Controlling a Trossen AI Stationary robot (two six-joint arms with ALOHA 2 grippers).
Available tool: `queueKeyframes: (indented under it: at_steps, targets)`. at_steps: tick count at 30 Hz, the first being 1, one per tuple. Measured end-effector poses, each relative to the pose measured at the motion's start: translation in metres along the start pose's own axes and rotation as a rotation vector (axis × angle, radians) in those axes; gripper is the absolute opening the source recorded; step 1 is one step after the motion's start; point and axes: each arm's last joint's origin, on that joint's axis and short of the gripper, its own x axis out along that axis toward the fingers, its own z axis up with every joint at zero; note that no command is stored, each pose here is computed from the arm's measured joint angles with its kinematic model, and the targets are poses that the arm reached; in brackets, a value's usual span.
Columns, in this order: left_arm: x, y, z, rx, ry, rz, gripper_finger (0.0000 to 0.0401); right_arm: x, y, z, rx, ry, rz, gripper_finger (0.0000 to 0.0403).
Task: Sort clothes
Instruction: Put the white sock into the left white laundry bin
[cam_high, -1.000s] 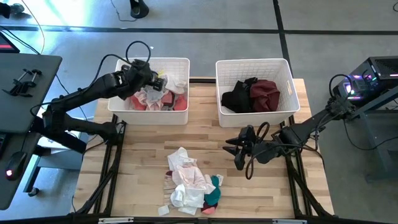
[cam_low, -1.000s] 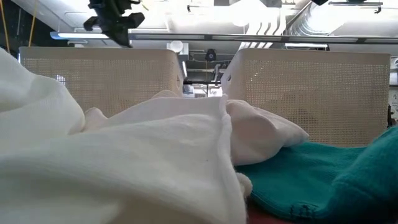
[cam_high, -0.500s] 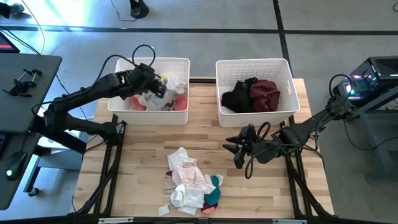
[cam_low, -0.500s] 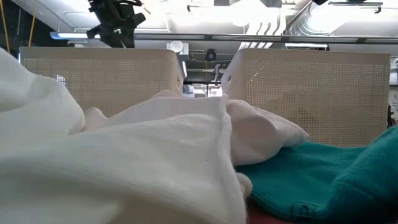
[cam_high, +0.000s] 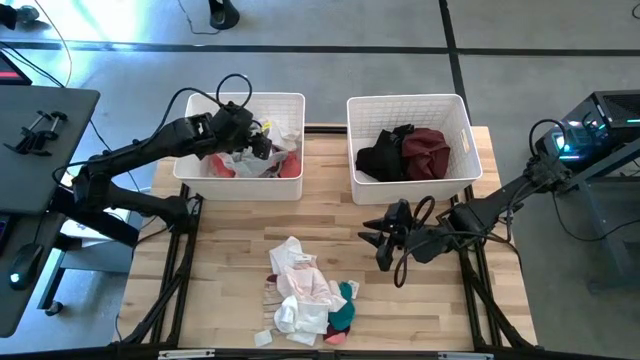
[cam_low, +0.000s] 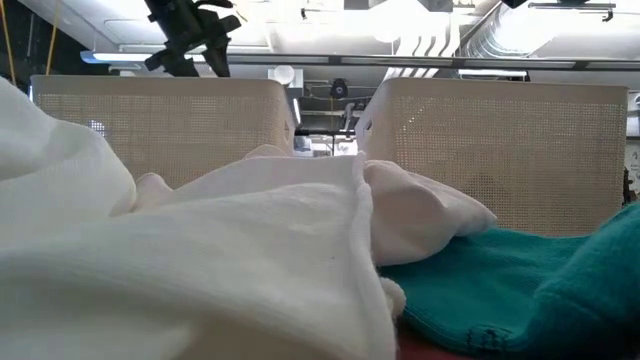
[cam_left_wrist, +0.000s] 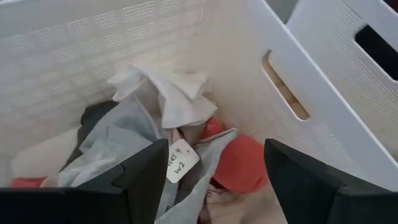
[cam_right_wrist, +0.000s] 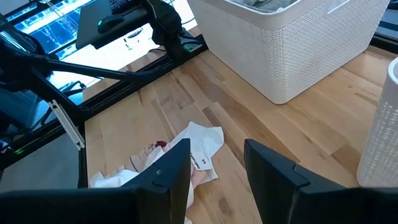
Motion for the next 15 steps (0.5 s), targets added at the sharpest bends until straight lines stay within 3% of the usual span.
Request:
queueKeyframes:
  at_steps: [5,15]
  targets:
    - [-0.007,-0.009,0.000,0.167,-0.040,-0.087,0.0247,0.000,0.000,0.000,-0.001,0.001,-0.001,0.0138]
    - [-0.037,-0.033,-0.005,0.381,-0.213,-0.241,0.0210,0.001,-0.001,0.001,-0.001,0.001,-0.009,0.0138]
